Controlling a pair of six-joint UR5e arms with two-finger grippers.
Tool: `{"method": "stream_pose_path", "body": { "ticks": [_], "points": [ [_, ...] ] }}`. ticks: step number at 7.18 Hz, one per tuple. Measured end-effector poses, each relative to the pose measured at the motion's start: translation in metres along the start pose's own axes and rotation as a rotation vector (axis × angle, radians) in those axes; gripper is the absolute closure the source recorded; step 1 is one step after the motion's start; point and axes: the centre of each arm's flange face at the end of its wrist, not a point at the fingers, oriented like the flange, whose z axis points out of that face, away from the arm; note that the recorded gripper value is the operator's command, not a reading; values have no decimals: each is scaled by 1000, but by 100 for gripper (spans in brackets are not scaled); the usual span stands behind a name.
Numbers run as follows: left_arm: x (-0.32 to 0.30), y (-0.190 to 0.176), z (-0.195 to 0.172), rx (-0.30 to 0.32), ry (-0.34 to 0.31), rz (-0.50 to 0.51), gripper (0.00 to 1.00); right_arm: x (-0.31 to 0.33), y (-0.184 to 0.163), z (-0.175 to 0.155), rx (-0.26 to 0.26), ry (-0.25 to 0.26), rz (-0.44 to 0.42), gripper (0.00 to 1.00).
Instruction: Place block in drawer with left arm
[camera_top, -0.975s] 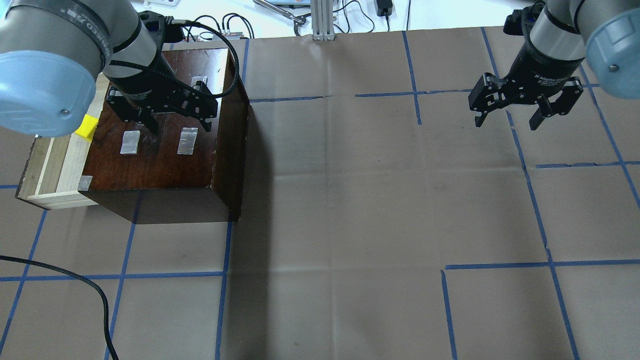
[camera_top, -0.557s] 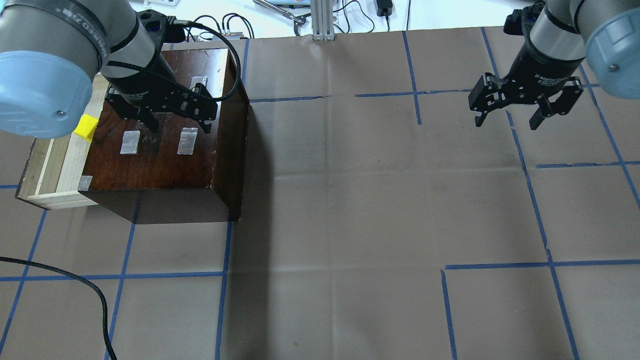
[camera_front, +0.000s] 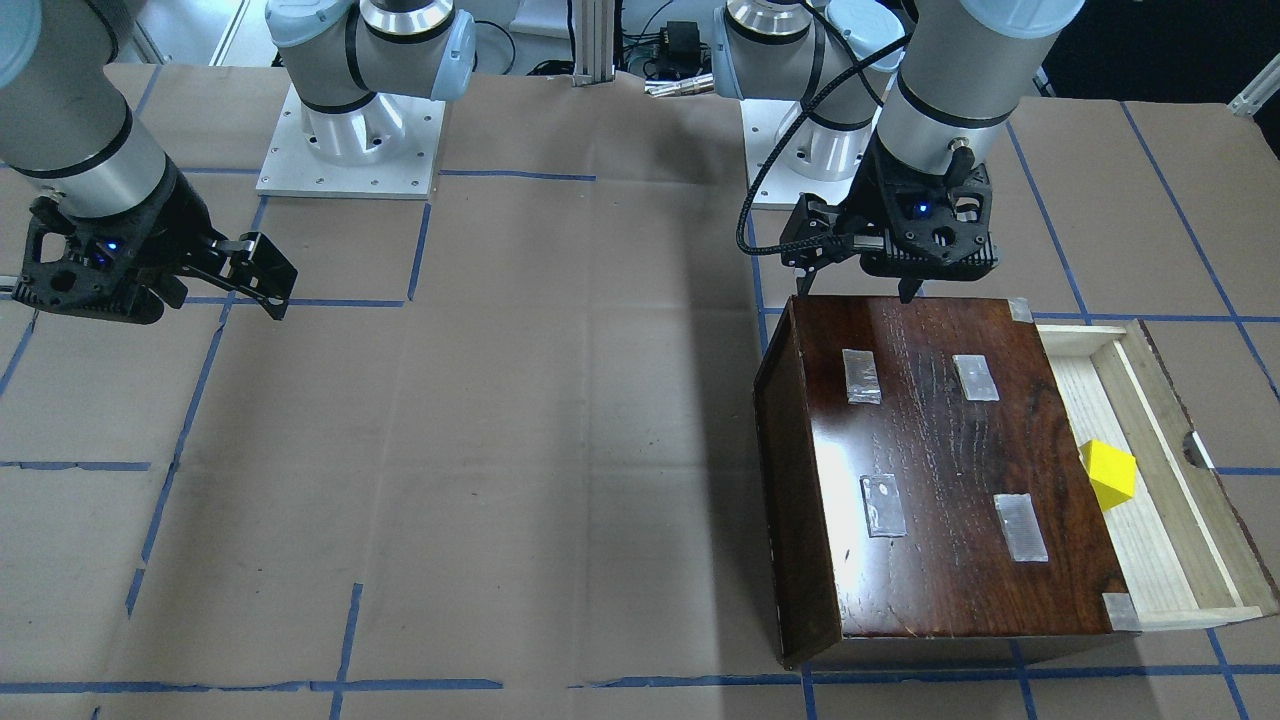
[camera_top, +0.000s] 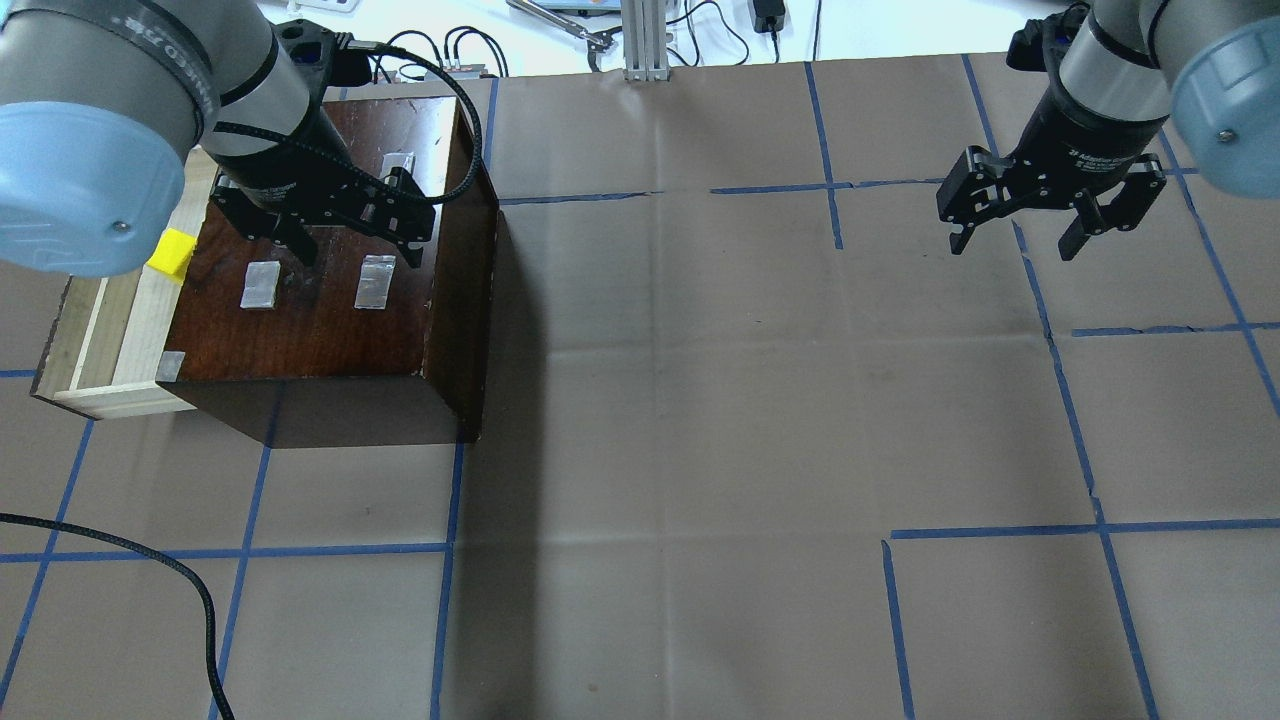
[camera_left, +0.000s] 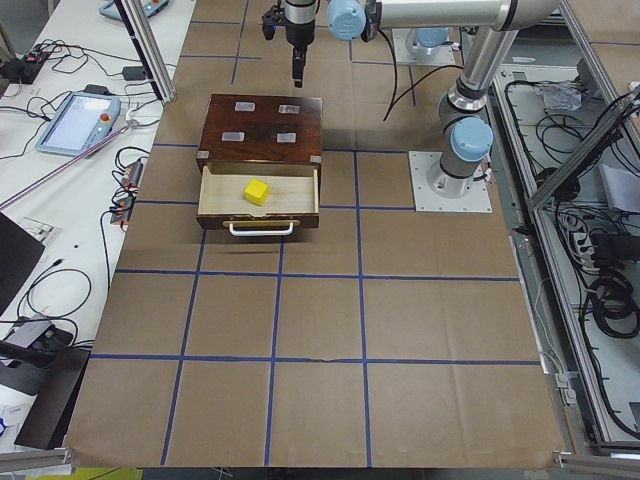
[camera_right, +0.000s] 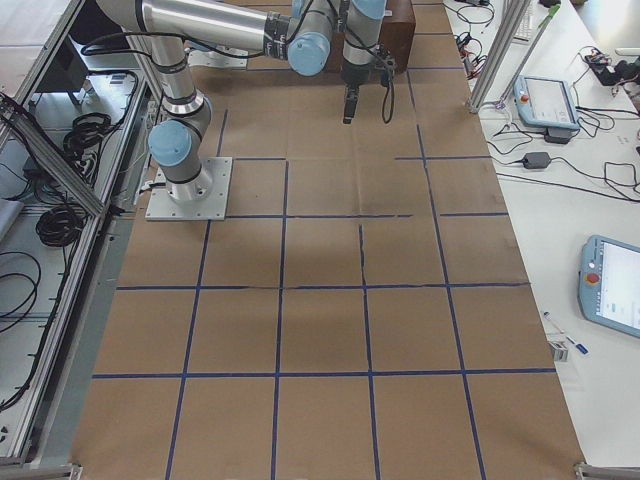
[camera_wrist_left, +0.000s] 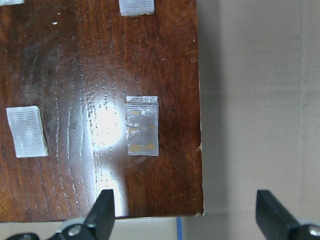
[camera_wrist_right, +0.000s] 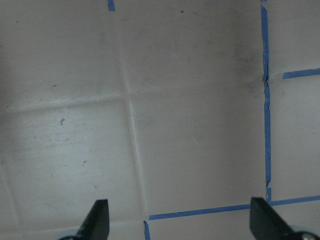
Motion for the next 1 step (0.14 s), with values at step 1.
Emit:
{"method": "stream_pose_path", "body": {
  "ticks": [1],
  "points": [
    [0, 0, 0, -1, 0, 0, 2, 0, 0, 0, 0, 0, 0, 0]
  ]
}}
